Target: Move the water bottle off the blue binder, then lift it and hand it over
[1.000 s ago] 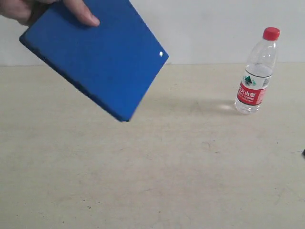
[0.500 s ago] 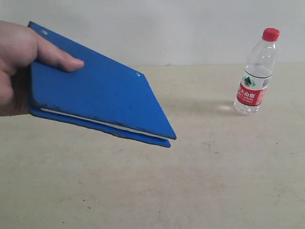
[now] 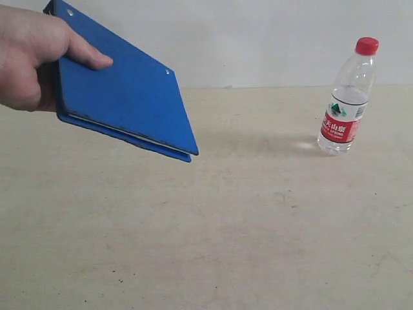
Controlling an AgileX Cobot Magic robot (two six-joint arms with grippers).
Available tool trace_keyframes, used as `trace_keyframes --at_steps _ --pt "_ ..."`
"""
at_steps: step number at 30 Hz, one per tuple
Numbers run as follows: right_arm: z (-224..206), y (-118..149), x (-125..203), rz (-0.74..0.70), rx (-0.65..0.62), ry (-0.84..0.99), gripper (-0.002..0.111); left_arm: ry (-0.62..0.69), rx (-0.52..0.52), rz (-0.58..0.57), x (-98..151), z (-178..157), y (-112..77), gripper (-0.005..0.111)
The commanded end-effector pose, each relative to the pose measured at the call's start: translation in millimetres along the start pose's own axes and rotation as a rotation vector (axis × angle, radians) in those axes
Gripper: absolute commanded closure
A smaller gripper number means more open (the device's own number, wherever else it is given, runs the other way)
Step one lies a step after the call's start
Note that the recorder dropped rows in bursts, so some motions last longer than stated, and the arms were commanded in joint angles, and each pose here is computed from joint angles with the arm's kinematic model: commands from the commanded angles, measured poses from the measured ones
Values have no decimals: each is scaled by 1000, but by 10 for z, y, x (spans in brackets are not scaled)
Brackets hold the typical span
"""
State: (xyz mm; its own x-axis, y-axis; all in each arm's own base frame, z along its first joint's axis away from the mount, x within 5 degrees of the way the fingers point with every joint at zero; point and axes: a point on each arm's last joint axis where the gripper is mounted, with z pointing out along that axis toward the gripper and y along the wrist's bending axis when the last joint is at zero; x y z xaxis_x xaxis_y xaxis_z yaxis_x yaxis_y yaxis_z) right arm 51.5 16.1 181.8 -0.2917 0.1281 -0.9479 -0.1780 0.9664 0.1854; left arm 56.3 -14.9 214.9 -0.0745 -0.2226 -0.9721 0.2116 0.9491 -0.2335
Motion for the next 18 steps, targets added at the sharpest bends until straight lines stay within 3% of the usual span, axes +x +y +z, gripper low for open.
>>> trace_keyframes --at_steps 1,4,6,11,18 --pt "-17 -37 -153 26 39 -172 108 -7 5 -17 0 -2 -1 102" --pt "-29 -91 -195 -1 102 -218 108 -7 5 -17 0 -2 -1 102" --pt "-18 -138 -95 32 151 -109 108 -7 5 -17 0 -2 -1 102" --pt "-12 -124 -46 -245 143 -35 108 -7 5 -17 0 -2 -1 102" --pt "-9 -96 -40 -219 111 -34 108 -7 5 -17 0 -2 -1 102"
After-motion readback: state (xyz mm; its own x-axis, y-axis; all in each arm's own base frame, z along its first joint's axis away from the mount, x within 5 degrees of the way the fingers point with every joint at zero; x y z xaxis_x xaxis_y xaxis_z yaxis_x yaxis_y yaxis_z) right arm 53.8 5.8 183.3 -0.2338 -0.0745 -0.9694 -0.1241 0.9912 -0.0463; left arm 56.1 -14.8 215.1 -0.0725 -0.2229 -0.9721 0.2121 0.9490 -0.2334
